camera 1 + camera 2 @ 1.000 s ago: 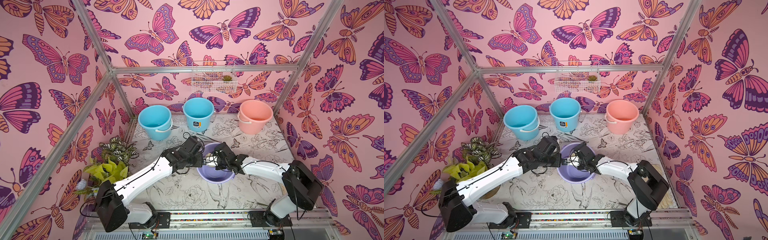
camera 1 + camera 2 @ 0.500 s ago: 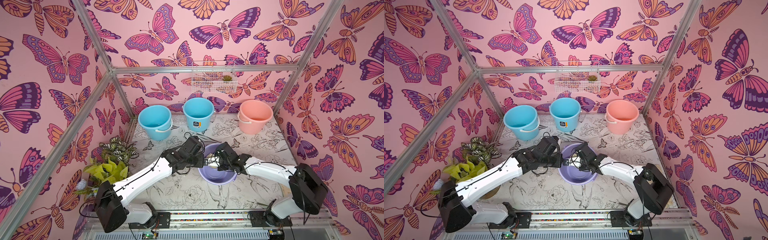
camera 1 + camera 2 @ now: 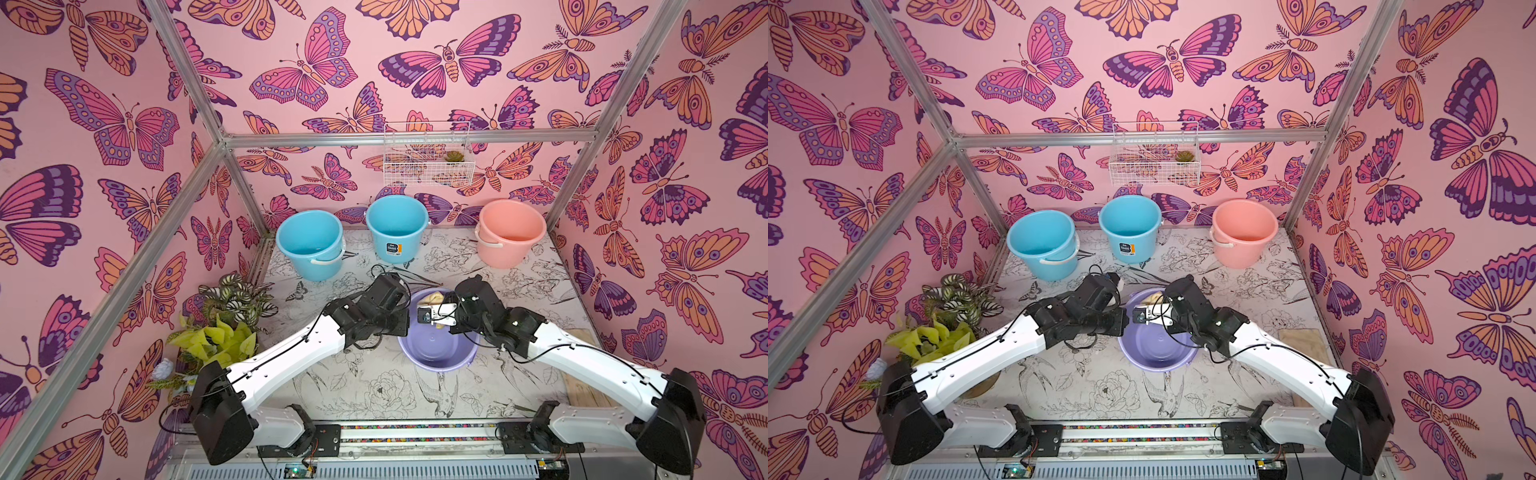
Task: Wipe the inside of the bucket with a cloth
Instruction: Wipe the dirt from the inside of the bucket.
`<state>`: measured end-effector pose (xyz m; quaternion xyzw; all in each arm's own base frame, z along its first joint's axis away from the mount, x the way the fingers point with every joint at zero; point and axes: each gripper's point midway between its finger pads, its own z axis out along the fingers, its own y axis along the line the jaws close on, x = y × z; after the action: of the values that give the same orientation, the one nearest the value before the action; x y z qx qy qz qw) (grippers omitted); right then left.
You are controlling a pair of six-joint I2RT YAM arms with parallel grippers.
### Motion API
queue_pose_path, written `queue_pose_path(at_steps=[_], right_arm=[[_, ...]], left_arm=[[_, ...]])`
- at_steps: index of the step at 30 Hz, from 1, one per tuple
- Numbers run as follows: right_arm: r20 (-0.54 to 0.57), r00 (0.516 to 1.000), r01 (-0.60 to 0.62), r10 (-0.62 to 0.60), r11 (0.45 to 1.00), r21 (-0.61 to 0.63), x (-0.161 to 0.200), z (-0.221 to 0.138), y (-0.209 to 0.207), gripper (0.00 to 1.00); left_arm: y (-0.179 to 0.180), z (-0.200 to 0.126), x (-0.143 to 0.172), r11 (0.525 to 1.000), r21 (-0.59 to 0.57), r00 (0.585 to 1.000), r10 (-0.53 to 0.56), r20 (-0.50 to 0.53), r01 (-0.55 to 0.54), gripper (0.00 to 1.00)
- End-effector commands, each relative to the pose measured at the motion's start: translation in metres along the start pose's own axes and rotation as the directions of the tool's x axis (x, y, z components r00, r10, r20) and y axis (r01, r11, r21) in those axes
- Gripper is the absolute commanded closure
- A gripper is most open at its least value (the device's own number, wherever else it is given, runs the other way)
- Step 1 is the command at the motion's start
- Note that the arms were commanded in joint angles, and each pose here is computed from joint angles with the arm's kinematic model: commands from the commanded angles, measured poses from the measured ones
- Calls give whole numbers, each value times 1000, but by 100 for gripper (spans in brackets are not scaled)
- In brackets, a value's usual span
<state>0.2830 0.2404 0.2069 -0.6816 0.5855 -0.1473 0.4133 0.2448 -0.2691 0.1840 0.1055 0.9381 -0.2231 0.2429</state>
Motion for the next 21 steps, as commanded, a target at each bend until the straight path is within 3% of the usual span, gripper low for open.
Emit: queue_pose_path(at_steps=[1,10,21], right_arm=[[-87,994,72,-67,996,50,9,-18,-20,100],[-245,949,197,-197,980,-24,29,-18,-17,100],[-286,935,179,-210,975,-130,39,25,22,100]], left_arm=[[-5,-1,3,1000,21,1000,19,-13,-19,100],[-5,-1,3,1000,23,1000,16,-13,-16,100],[-5,-1,4,1000,24,1000,20,-17,-19,100]])
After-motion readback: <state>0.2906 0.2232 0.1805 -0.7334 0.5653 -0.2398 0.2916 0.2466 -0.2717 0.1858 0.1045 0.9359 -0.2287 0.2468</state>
